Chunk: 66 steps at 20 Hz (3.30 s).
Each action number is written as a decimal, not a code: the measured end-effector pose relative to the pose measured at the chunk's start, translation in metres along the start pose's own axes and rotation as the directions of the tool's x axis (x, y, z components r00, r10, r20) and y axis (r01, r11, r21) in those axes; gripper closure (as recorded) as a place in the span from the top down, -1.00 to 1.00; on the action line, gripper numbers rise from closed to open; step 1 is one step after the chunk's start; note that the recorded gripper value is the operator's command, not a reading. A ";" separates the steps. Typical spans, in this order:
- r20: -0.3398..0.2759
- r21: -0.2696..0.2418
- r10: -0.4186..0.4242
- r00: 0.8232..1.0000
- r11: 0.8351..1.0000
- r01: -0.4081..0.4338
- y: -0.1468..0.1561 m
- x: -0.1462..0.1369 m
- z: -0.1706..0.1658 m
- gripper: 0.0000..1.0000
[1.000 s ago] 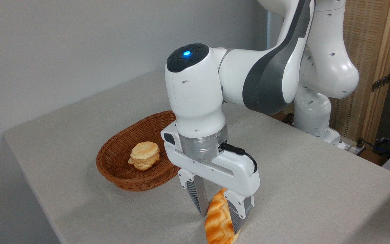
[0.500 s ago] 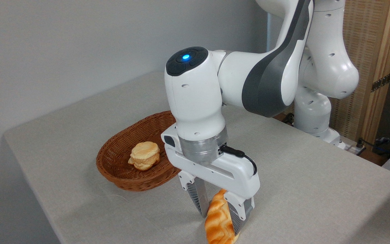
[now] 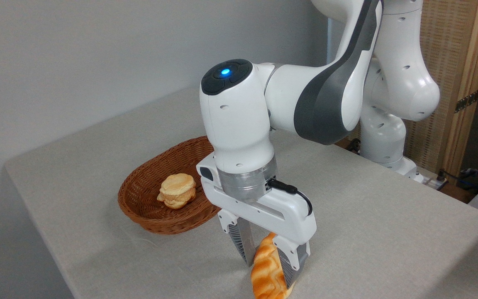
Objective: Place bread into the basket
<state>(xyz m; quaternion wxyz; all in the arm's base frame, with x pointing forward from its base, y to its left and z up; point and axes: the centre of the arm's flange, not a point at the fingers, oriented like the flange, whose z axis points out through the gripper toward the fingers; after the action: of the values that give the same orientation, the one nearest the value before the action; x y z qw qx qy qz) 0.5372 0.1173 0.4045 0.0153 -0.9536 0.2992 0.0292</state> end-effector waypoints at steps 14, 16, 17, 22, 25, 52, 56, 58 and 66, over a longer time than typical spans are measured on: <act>-0.006 0.006 0.027 1.000 1.000 -0.027 0.001 0.002 -0.003 -0.47; -0.020 0.019 0.040 0.999 0.999 -0.040 0.004 0.008 -0.011 -0.42; -0.024 0.023 0.046 0.999 0.999 -0.045 0.005 0.010 -0.014 -0.40; -0.072 0.060 0.089 0.993 0.995 -0.084 0.020 0.026 -0.044 -0.40; -0.104 0.087 0.139 0.985 0.988 -0.130 0.039 0.045 -0.066 -0.40; -0.157 0.016 0.271 0.950 0.962 -0.272 0.257 0.154 -0.106 1.00; -0.140 0.007 0.283 0.949 0.958 -0.285 0.264 0.154 -0.104 1.00; -0.139 0.006 0.285 0.948 0.958 -0.287 0.266 0.154 -0.104 1.00; -0.138 0.007 0.296 0.945 0.955 -0.298 0.272 0.156 -0.104 1.00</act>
<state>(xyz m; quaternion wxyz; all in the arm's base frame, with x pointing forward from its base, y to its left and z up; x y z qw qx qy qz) 0.5142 -0.1996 0.4952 -0.0165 -0.8975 0.4394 -0.0326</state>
